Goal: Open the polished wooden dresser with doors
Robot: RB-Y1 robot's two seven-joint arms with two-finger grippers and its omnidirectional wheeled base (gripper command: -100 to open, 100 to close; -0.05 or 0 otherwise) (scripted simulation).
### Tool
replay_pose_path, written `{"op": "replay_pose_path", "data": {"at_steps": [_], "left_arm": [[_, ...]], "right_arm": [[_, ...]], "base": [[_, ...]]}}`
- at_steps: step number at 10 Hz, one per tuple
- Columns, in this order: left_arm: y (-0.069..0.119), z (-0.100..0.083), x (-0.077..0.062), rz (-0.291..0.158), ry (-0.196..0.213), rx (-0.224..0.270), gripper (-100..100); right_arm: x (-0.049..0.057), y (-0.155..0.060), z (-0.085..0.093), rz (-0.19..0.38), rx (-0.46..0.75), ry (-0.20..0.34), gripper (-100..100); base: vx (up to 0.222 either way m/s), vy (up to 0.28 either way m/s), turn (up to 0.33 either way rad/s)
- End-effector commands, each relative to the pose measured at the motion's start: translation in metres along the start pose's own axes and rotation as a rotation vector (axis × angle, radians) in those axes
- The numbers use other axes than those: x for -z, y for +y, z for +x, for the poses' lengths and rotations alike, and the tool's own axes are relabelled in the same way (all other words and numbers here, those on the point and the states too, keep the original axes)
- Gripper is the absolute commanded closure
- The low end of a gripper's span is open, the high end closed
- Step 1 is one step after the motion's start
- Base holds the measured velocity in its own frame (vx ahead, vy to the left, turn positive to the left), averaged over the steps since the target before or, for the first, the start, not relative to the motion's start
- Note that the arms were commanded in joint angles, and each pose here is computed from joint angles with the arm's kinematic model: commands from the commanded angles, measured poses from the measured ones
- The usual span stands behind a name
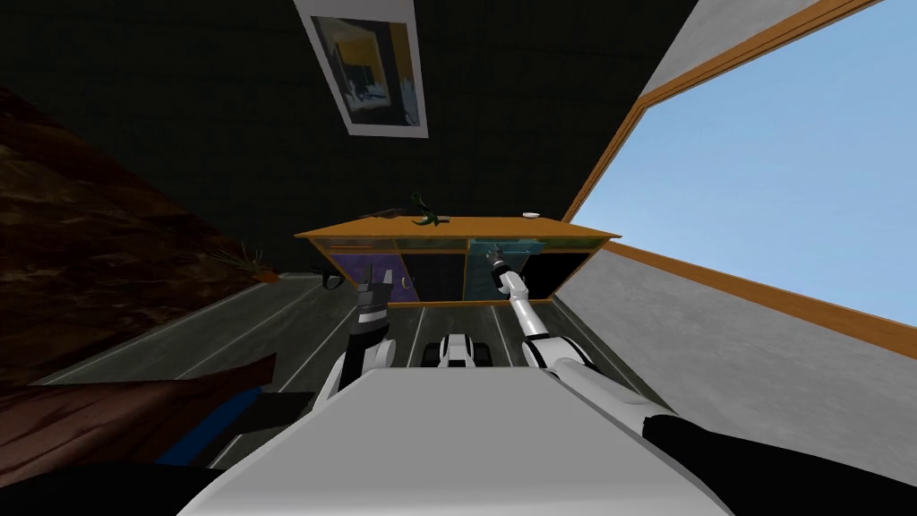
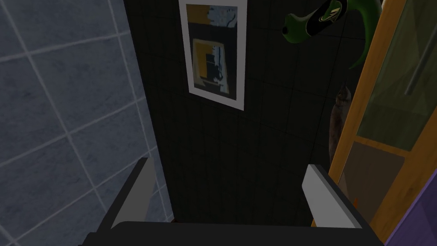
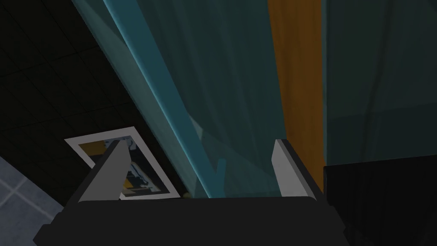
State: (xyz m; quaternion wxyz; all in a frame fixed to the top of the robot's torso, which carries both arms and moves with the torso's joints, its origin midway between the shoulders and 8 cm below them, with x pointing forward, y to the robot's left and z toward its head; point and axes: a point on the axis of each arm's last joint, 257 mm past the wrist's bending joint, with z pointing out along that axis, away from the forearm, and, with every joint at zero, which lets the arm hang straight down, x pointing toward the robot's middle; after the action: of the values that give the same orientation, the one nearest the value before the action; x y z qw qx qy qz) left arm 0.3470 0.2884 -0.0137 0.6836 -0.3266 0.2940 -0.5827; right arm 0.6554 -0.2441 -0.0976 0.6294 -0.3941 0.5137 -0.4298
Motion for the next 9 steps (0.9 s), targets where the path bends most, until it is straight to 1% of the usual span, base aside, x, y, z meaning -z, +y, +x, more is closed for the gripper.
{"op": "replay_pose_path", "data": {"at_steps": [1,2,3,4,5,6,7,8,9], "left_arm": [[0.0,0.0,0.0,0.0,0.0,0.0,0],[0.0,0.0,0.0,0.0,0.0,0.0,0],[0.0,0.0,0.0,0.0,0.0,0.0,0],[0.0,0.0,0.0,0.0,0.0,0.0,0],[0.0,0.0,0.0,0.0,0.0,0.0,0],[0.0,0.0,0.0,0.0,0.0,0.0,0],[0.0,0.0,0.0,0.0,0.0,0.0,0],[0.0,0.0,0.0,0.0,0.0,0.0,0],[0.0,0.0,0.0,0.0,0.0,0.0,0]], "right_arm": [[-0.011,0.004,-0.038,-0.032,-0.031,-0.102,-100],[-0.01,0.006,-0.047,-0.042,-0.031,-0.137,-100],[-0.017,-0.004,-0.063,-0.044,0.027,-0.205,-100],[-0.016,-0.004,-0.066,-0.048,0.011,-0.219,-100],[-0.014,0.004,-0.076,-0.064,-0.011,-0.239,-100],[-0.011,0.011,-0.086,-0.08,-0.033,-0.257,-100],[-0.011,0.011,-0.087,-0.081,-0.047,-0.258,-100],[-0.014,0.004,-0.106,-0.089,0.012,-0.343,-100],[-0.01,0.014,-0.118,-0.109,-0.006,-0.365,-100]], "base": [[0.149,0.125,-0.421],[0.067,0.079,-0.243],[0.124,0.126,-0.385],[0.136,0.13,-0.484],[0.065,0.062,-0.266],[0.011,0.01,-0.009],[-0.01,-0.014,0.041],[0.069,0.092,-0.343],[0.114,0.149,-0.517]]}}
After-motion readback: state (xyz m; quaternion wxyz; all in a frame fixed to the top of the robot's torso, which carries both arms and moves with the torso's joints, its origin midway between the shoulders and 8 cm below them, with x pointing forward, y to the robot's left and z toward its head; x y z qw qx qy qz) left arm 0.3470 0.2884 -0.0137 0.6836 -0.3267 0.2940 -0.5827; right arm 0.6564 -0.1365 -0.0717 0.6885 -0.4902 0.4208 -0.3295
